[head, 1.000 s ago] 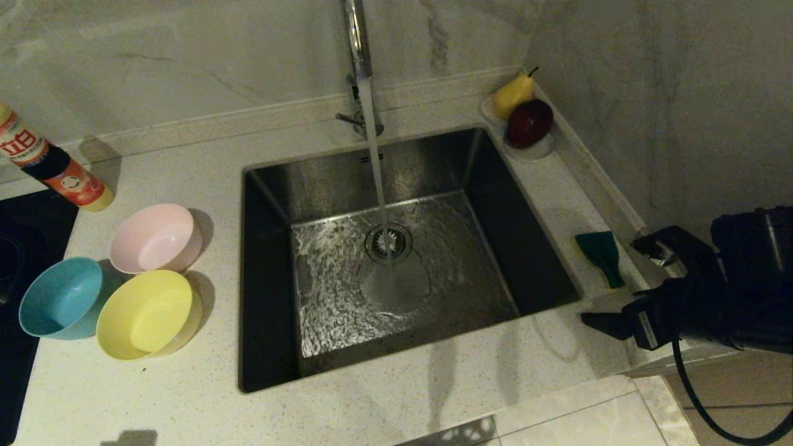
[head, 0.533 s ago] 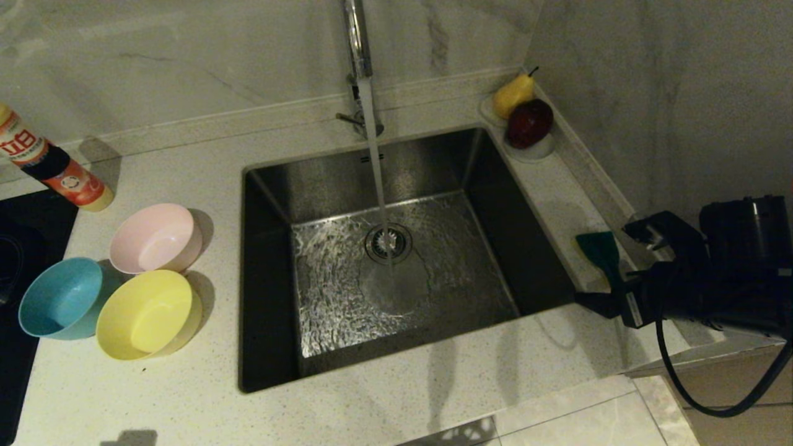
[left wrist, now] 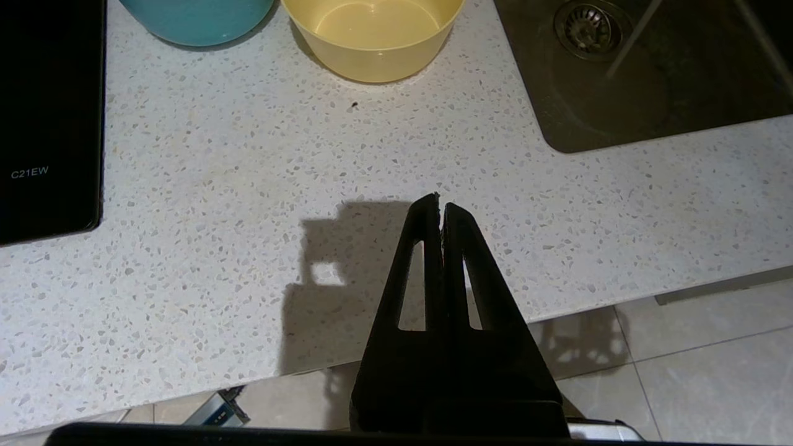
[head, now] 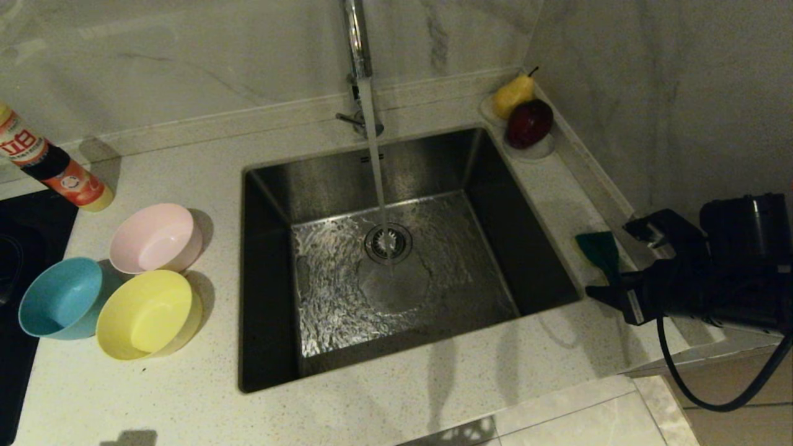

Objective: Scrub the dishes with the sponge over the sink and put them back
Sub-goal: Pick up a bowl and the sponge

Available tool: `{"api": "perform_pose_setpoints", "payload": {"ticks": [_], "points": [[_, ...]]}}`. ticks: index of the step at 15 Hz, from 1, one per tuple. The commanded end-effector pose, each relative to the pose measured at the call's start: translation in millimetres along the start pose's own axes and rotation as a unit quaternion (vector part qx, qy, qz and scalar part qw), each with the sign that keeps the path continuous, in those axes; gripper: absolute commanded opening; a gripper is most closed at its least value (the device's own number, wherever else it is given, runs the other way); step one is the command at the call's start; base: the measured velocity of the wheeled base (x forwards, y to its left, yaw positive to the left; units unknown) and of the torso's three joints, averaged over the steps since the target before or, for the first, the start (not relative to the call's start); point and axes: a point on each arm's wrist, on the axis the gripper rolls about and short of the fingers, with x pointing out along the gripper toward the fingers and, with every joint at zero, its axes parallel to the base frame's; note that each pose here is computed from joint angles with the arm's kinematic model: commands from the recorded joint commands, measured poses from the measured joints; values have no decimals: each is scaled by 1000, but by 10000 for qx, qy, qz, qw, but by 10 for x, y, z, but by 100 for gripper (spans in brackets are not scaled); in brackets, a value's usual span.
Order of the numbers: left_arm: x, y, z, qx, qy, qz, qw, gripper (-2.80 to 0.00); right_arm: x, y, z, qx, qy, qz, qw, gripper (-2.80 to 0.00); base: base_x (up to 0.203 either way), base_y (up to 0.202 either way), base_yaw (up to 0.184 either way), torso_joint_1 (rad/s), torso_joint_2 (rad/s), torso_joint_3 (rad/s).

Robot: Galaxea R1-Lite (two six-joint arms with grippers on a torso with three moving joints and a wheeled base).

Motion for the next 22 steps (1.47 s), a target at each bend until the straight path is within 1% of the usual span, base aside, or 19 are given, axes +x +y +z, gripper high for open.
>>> {"api": "perform_pose_setpoints", "payload": {"ticks": [1,6,10,13,14,15,17,19,20,22], "points": [[1,0,0,-4,8,-1,10000,-280,-2,3,-16,-2,19,10,10000,-280,0,0,0,0,0,0],[1,0,0,-4,8,-1,10000,-280,-12,6,-6,1,-5,12,10000,-280,0,0,0,0,0,0],[1,0,0,-4,8,-1,10000,-280,-78,-2,46,-3,-130,-27,9999,-280,0,0,0,0,0,0],[1,0,0,-4,8,-1,10000,-280,-357,8,158,-32,-427,-37,9991,-280,0,0,0,0,0,0],[1,0,0,-4,8,-1,10000,-280,-493,12,199,-28,-463,-13,9989,-280,0,0,0,0,0,0],[1,0,0,-4,8,-1,10000,-280,-635,21,221,-26,-405,47,9992,-280,0,0,0,0,0,0],[1,0,0,-4,8,-1,10000,-280,-946,75,230,-10,-271,279,9992,-280,0,0,0,0,0,0],[1,0,0,-4,8,-1,10000,-280,-1193,208,222,71,-337,709,9969,-280,0,0,0,0,0,0],[1,0,0,-4,7,-1,10000,-280,-1261,278,212,115,-353,907,9952,-280,0,0,0,0,0,0],[1,0,0,-4,8,-1,10000,-280,-1380,419,175,225,-251,1313,9908,-280,0,0,0,0,0,0]]}}
